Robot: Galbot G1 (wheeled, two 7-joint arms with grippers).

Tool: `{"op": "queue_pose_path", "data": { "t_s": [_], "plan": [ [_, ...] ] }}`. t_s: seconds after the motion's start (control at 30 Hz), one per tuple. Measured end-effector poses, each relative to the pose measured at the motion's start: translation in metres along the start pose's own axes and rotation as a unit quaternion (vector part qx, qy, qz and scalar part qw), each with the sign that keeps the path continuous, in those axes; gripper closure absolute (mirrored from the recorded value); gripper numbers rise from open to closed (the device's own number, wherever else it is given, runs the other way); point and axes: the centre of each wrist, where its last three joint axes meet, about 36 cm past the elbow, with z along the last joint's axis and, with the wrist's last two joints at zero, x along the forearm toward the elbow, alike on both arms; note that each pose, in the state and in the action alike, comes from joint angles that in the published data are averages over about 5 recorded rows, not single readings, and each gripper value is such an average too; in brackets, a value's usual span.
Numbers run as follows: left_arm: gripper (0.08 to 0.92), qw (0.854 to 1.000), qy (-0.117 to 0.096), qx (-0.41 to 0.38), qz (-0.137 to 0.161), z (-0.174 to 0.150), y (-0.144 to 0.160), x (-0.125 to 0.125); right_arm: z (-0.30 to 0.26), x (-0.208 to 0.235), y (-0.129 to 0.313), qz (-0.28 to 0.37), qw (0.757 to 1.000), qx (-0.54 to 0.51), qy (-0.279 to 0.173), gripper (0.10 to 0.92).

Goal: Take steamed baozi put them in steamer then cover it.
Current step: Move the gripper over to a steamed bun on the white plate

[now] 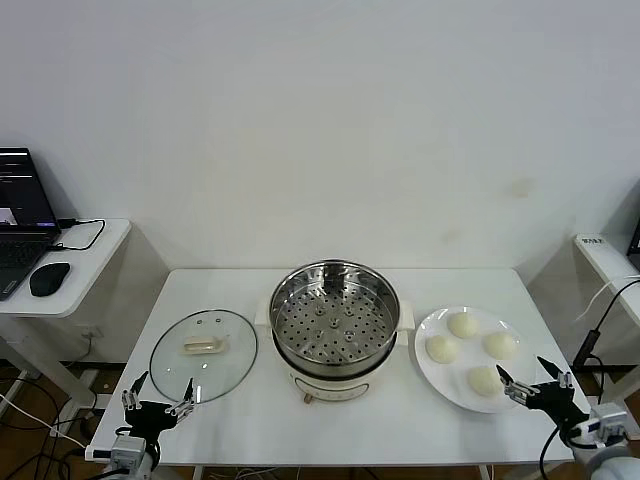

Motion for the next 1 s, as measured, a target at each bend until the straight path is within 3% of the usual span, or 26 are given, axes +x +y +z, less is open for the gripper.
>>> {"op": "queue_pose_path", "data": {
  "t_s": [0.27,0.47,0.7,1.0],
  "plan": [
    [0.177,1.000,-0.005,-0.008,0.001,-0.003,-0.004,0.006,-0.044,-0.030,-0.024,-0.026,0.996,0.089,-0.004,0.200],
    [0.177,1.000,-0.011,-0.013,-0.006,-0.006,-0.006,0.012,-0.094,-0.066,-0.053,-0.083,0.976,0.200,0.008,0.200],
    [0.177,1.000,-0.017,-0.017,-0.015,-0.009,-0.007,0.020,-0.156,-0.115,-0.078,-0.157,0.931,0.325,0.052,0.200],
    [0.177,0.999,-0.023,-0.020,-0.022,-0.012,-0.003,0.024,-0.217,-0.178,-0.077,-0.249,0.856,0.433,0.129,0.200]
  ]
}}
